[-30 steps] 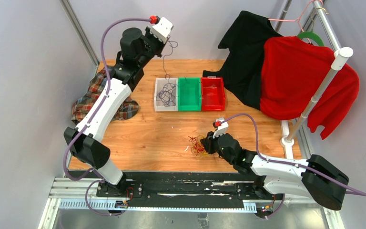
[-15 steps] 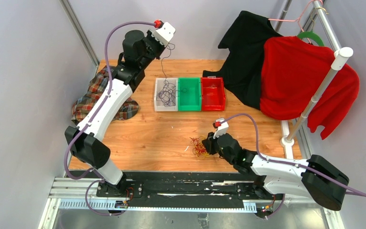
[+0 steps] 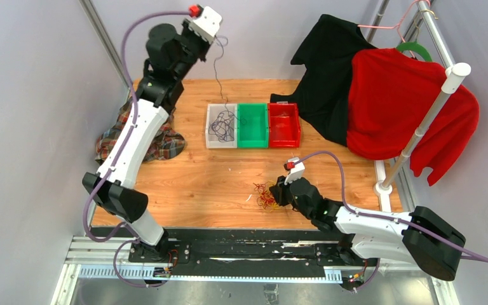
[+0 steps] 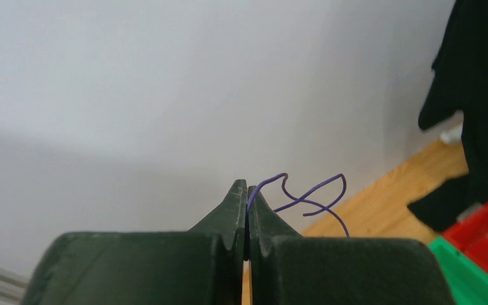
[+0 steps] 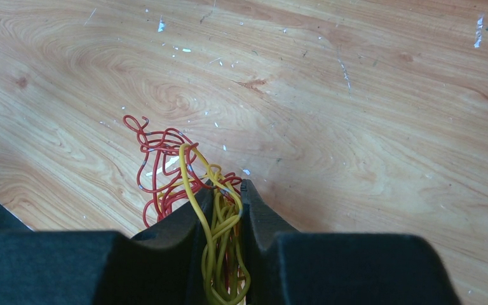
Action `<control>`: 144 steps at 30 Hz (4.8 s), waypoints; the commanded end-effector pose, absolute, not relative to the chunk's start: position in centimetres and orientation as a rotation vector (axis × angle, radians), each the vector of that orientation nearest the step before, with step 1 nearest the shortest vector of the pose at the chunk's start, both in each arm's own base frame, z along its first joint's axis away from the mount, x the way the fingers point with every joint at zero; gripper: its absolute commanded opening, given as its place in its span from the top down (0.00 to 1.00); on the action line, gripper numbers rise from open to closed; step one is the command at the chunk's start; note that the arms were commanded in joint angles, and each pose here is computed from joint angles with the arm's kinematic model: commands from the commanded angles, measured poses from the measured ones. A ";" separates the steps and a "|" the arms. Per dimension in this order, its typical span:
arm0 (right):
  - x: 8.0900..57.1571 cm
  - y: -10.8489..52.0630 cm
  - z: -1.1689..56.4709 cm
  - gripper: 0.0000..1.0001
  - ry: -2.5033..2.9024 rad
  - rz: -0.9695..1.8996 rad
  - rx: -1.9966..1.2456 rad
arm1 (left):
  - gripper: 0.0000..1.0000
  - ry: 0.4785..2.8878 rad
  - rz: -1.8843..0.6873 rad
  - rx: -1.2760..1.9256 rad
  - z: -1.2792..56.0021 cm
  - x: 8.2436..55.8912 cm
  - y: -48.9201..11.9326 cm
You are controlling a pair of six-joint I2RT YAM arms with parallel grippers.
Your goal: Untangle the cables
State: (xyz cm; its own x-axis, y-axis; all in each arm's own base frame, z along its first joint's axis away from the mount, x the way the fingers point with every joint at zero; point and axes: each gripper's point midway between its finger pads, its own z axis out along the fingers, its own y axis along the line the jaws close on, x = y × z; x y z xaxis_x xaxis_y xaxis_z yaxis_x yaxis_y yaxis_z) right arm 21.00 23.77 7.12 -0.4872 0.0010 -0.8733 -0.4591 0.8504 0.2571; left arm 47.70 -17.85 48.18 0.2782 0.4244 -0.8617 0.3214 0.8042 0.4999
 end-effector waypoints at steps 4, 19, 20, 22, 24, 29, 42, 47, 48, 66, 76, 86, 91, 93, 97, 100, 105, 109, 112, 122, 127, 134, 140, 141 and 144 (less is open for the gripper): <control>21.7 23.9 8.1 0.99 2.000 0.594 -0.286 | 1.00 1.034 -0.089 0.548 60.9 42.5 -17.8; 21.4 23.5 7.8 0.99 2.003 0.589 -0.283 | 1.00 1.239 -0.012 0.663 50.2 46.1 -18.3; 21.4 23.5 7.8 0.99 2.003 0.589 -0.281 | 1.00 1.249 0.003 0.670 49.5 46.5 -18.2; 21.4 23.4 7.7 0.99 2.008 0.582 -0.283 | 1.00 1.262 0.036 0.668 48.8 47.1 -17.9; 21.4 23.3 7.6 0.99 2.008 0.581 -0.281 | 0.99 1.258 0.060 0.662 49.0 47.4 -17.6; 21.4 23.3 7.5 0.99 2.013 0.578 -0.281 | 1.00 1.197 0.029 0.647 52.0 46.5 -17.9; 21.3 23.1 7.2 1.00 2.018 0.577 -0.275 | 0.99 1.236 0.104 0.725 48.4 47.5 -17.7; 21.2 22.8 6.9 0.99 2.025 0.571 -0.271 | 1.00 1.260 0.159 0.742 46.7 48.4 -17.3; 21.2 22.8 6.8 0.99 2.026 0.570 -0.271 | 1.00 1.249 0.167 0.734 47.1 48.5 -17.2; 21.1 23.1 6.6 0.99 2.035 0.589 -0.269 | 0.99 1.119 0.101 0.615 55.0 46.5 -16.9; 21.0 22.9 5.7 0.99 2.055 0.579 -0.262 | 1.00 1.211 0.235 0.713 49.0 47.9 -16.0; 21.1 23.4 5.3 0.99 2.069 0.578 -0.272 | 1.00 1.176 0.258 0.651 51.3 48.4 -14.8; 21.1 23.5 5.3 0.99 2.069 0.581 -0.276 | 0.99 1.105 0.150 0.592 55.8 46.8 -15.1; 21.2 23.5 5.4 0.99 2.068 0.582 -0.275 | 0.99 1.099 0.125 0.593 56.2 46.5 -15.3; 21.1 23.6 5.4 0.99 2.070 0.588 -0.277 | 0.99 1.130 0.138 0.609 54.5 46.6 -15.2; 21.0 23.5 5.3 0.99 2.070 0.589 -0.277 | 0.99 1.152 0.167 0.631 52.9 46.9 -15.0; 21.0 23.3 5.2 0.99 2.072 0.583 -0.275 | 1.00 1.197 0.274 0.691 50.0 47.9 -14.2; 21.0 23.2 5.0 0.99 2.076 0.575 -0.274 | 0.99 1.230 0.314 0.738 47.9 48.5 -14.1; 21.0 23.2 5.0 0.99 2.076 0.575 -0.273 | 0.99 1.258 0.272 0.771 45.8 48.6 -14.8; 21.3 23.3 5.3 0.99 2.076 0.565 -0.272 | 1.00 1.473 0.029 0.836 35.8 48.5 -19.3; 21.5 23.3 5.0 0.99 2.083 0.558 -0.260 | 1.00 1.530 -0.094 0.823 33.8 48.4 -21.5; 21.5 23.3 4.5 0.99 2.095 0.560 -0.248 | 1.00 1.614 -0.226 0.758 31.8 48.5 -22.9; 21.4 23.1 4.3 0.99 2.098 0.564 -0.238 | 1.00 1.702 -0.101 0.790 26.6 49.3 -21.3; 21.4 23.1 4.3 0.99 2.097 0.565 -0.237 | 1.00 1.726 -0.054 0.806 25.2 49.7 -20.7; 21.5 23.2 4.6 0.99 2.091 0.570 -0.234 | 1.00 1.773 0.062 0.851 21.4 50.8 -19.5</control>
State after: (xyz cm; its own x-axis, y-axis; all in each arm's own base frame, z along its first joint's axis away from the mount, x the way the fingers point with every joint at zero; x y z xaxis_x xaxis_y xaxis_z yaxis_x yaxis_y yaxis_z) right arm 20.82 23.27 3.95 -0.5655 0.0119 -0.8246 -0.4001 0.8704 0.2870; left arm 49.29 -21.07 26.57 -0.0730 0.4551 -0.8874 0.5494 0.7610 0.3450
